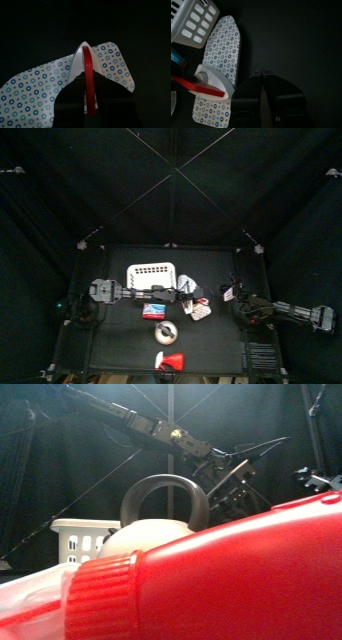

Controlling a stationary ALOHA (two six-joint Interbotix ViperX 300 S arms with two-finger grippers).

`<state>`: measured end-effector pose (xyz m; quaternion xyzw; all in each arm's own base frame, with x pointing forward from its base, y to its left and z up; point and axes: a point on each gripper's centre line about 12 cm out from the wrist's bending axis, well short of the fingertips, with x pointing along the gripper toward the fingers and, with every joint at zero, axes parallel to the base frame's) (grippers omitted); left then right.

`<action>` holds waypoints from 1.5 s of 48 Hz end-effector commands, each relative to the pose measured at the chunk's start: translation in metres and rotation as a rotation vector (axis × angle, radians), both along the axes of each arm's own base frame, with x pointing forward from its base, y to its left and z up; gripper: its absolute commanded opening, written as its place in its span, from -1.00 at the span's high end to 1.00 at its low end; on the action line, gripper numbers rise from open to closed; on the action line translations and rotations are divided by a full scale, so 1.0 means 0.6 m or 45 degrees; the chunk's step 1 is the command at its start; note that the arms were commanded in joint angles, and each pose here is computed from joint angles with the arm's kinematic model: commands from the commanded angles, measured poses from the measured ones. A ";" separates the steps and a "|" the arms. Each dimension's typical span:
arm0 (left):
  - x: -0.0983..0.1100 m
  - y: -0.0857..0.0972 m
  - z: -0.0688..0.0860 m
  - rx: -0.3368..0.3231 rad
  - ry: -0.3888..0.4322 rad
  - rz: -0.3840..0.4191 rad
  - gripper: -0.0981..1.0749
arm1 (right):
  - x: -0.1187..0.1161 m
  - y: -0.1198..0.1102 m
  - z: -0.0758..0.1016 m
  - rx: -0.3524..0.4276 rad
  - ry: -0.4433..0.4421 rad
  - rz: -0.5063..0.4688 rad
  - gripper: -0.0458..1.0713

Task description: Iron the board

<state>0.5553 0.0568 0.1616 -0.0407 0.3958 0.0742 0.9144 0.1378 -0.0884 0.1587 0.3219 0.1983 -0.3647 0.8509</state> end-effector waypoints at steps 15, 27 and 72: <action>-0.030 0.083 -0.008 -0.005 0.054 0.121 0.05 | 0.019 0.003 0.024 -0.041 -0.158 0.090 0.09; -0.061 0.128 -0.013 -0.011 0.085 0.192 0.05 | 0.019 0.002 0.024 -0.046 -0.159 0.094 0.09; -0.065 0.118 0.072 0.056 -0.046 0.156 0.05 | 0.020 0.002 0.026 -0.048 -0.163 0.096 0.09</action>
